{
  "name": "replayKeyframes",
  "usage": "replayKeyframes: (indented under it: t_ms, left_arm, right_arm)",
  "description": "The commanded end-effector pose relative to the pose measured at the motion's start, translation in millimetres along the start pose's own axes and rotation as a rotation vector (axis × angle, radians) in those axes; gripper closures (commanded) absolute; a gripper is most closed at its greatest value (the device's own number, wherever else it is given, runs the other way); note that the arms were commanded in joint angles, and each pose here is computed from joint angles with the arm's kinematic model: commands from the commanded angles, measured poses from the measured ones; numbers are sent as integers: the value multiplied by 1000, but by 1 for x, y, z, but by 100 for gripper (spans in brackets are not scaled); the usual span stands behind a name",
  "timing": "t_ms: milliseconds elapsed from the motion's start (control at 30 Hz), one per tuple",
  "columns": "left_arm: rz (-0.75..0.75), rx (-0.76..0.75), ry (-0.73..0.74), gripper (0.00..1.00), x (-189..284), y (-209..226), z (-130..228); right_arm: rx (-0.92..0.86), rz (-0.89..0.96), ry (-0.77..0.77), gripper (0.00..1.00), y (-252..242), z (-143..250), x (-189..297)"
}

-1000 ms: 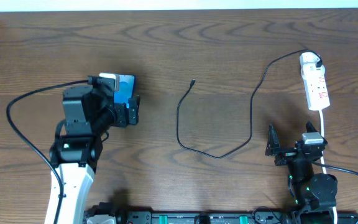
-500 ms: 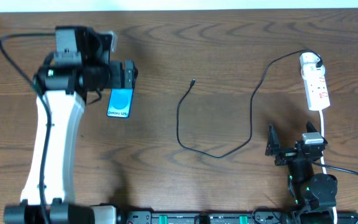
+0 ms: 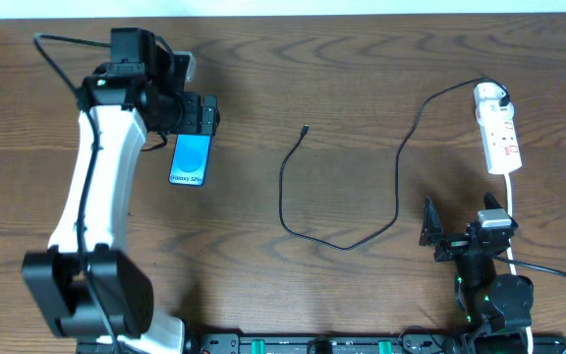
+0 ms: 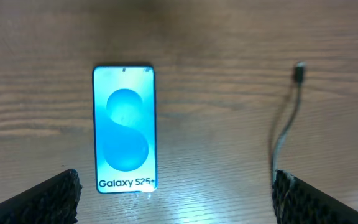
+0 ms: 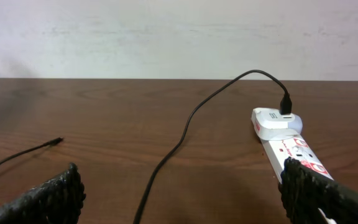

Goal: Plug charger to phone and switch on socket
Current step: 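Move the left gripper over the blue phone and lower it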

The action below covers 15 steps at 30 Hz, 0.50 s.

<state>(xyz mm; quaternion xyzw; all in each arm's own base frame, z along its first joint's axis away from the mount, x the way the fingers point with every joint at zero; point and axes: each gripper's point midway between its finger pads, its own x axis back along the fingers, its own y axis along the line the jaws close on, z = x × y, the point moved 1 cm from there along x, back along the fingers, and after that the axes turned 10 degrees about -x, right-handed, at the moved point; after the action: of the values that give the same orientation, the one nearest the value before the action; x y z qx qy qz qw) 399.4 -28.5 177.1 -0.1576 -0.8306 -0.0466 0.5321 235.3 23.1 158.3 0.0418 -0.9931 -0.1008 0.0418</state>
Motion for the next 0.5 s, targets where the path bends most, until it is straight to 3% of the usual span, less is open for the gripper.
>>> replayKeyframes:
  t_ms: [0,267,467]
  left_arm:
    - [-74,23,96,2,-30,20,11]
    - [-69,72,218,2,-93,43,33]
    - [-67,92,257,2,-115,53,43]
  right_arm:
    - [4,3,-1,1,-1,1,0]
    - [4,3,-1,1,-1,1,0]
    - [5,3,-1,1,-1,1,0]
